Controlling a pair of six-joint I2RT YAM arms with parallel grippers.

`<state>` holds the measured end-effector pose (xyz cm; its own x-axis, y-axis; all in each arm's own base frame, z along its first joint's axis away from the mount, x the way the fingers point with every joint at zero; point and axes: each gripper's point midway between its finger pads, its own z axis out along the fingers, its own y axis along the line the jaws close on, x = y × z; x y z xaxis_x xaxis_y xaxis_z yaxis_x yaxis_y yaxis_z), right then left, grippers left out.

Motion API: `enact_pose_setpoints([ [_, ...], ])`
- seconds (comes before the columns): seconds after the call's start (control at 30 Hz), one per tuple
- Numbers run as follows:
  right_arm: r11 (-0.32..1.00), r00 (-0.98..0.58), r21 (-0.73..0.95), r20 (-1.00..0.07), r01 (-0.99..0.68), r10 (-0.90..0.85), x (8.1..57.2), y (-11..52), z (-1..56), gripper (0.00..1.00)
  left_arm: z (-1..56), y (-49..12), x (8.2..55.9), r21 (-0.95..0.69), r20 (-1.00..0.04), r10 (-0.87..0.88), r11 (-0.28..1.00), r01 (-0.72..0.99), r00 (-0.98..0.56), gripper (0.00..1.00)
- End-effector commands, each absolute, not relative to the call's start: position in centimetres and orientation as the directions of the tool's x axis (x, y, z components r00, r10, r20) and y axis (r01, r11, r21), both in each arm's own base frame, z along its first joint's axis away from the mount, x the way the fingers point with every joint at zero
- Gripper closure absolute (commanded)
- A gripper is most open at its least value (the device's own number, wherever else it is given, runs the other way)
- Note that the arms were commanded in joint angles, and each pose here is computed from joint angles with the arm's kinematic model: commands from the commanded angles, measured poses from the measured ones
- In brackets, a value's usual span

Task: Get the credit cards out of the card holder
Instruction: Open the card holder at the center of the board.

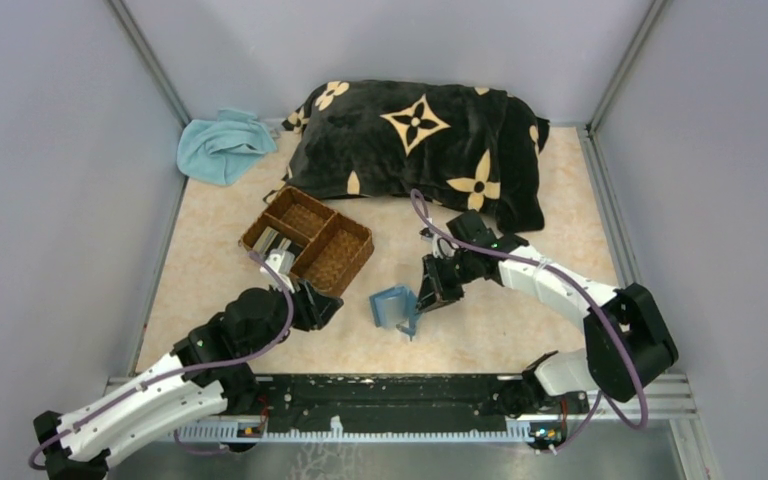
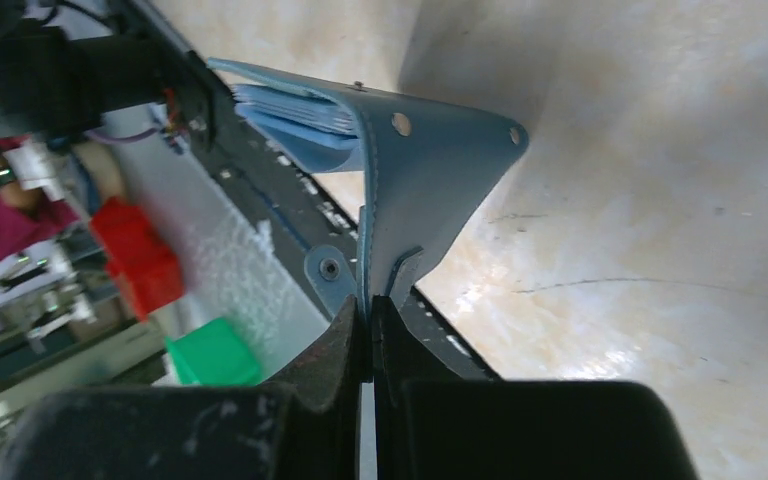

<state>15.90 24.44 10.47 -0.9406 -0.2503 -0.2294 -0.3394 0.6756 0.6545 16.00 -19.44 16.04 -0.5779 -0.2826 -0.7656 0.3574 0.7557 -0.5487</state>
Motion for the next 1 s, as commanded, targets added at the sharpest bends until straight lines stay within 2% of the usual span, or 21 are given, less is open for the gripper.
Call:
enact_pose_setpoints([
  [0.0, 0.417, -0.946, 0.85, -0.266, -0.321, -0.185, 16.7, 27.3, 15.4, 1.0, 16.4, -20.5, 16.1, -0.551, -0.774, -0.273, 0.734, 0.397, -0.571, 0.47],
  [0.07, 0.379, -0.964, 0.887, -0.233, -0.264, -0.128, 17.6, 27.0, 15.7, 1.0, 16.2, -20.8, 16.1, -0.55, -0.774, -0.264, 0.732, 0.403, -0.576, 0.46],
  [0.17, 0.391, -0.982, 0.901, -0.185, -0.187, -0.043, 19.5, 25.9, 15.3, 1.0, 16.2, -21.1, 16.2, -0.549, -0.774, -0.257, 0.728, 0.41, -0.579, 0.47],
  [0.5, 0.59, -0.986, 0.804, -0.145, -0.072, 0.077, 23.4, 23.6, 10.0, 1.0, 15.9, -21.6, 16.4, -0.53, -0.784, -0.233, 0.732, 0.427, -0.575, 0.46],
  [0.83, 0.822, -0.961, 0.57, -0.228, -0.001, 0.157, 26.3, 19.6, 4.7, 1.0, 16.2, -23.5, 17.1, -0.516, -0.803, -0.206, 0.71, 0.479, -0.559, 0.44],
  [0.97, 0.854, -0.953, 0.52, -0.263, -0.008, 0.152, 26.8, 18.7, 4.4, 1.0, 16.7, -25.3, 18.3, -0.489, -0.824, -0.185, 0.709, 0.508, -0.536, 0.44],
])
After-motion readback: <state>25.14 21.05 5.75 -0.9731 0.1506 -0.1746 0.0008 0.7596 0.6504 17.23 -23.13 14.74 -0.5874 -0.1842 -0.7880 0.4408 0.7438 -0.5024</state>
